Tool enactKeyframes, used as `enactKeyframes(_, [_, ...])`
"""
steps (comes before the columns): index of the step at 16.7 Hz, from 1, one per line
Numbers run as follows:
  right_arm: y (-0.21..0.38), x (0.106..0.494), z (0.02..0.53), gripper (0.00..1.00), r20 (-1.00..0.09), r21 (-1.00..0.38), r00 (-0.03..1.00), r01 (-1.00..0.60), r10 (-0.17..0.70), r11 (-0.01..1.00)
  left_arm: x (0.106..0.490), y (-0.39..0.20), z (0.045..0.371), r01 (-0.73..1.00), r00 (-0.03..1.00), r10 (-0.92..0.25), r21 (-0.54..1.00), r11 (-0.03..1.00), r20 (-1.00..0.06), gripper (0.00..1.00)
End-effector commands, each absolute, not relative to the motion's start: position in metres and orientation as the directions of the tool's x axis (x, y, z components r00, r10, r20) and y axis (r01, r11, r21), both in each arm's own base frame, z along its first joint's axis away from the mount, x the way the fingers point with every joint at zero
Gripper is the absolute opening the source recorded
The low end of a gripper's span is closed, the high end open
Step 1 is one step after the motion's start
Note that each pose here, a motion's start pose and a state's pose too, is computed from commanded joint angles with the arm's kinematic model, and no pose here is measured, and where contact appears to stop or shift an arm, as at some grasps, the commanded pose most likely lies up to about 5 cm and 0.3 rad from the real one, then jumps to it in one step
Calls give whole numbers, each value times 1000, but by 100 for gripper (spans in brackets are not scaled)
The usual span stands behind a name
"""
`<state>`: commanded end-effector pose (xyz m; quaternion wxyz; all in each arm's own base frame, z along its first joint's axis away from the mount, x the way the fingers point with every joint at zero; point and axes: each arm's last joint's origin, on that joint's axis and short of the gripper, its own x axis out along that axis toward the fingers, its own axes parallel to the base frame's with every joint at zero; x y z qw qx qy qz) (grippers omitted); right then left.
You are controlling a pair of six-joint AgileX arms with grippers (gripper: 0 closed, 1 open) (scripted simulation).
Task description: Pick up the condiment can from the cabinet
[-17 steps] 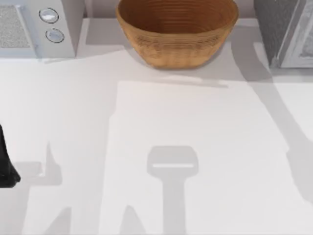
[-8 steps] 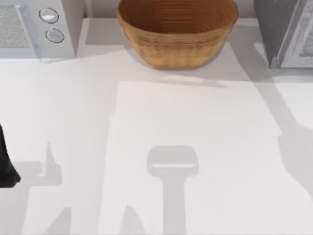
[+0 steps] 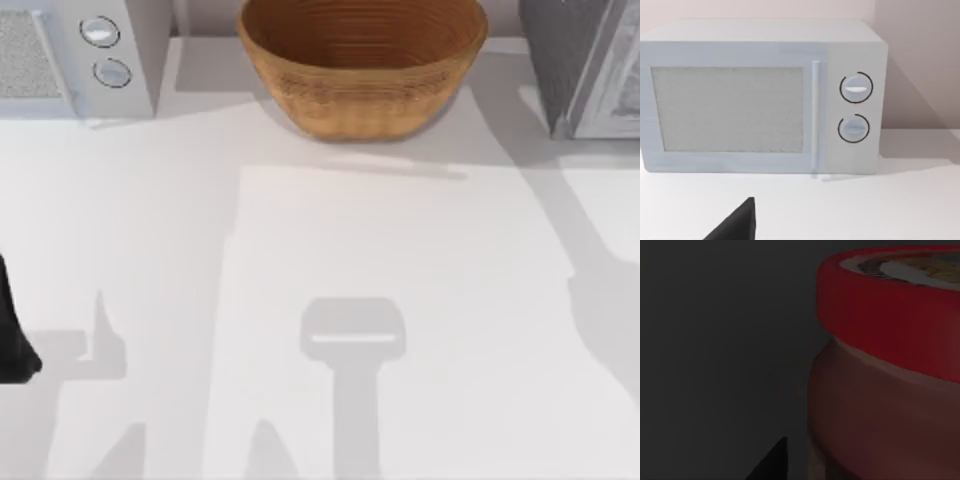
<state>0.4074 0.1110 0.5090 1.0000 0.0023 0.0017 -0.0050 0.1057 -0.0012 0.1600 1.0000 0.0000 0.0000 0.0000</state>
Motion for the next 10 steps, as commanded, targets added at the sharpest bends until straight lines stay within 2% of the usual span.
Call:
enactKeyframes(8, [111, 407, 509, 2, -4, 5, 1000, 10, -10, 1000, 106, -1, 160, 0, 1000, 0, 0, 1000, 0, 100])
enactKeyframes(10, [111, 407, 509, 0, -4, 5, 1000, 10, -10, 1000, 106, -1, 160, 0, 1000, 0, 0, 1000, 0, 100])
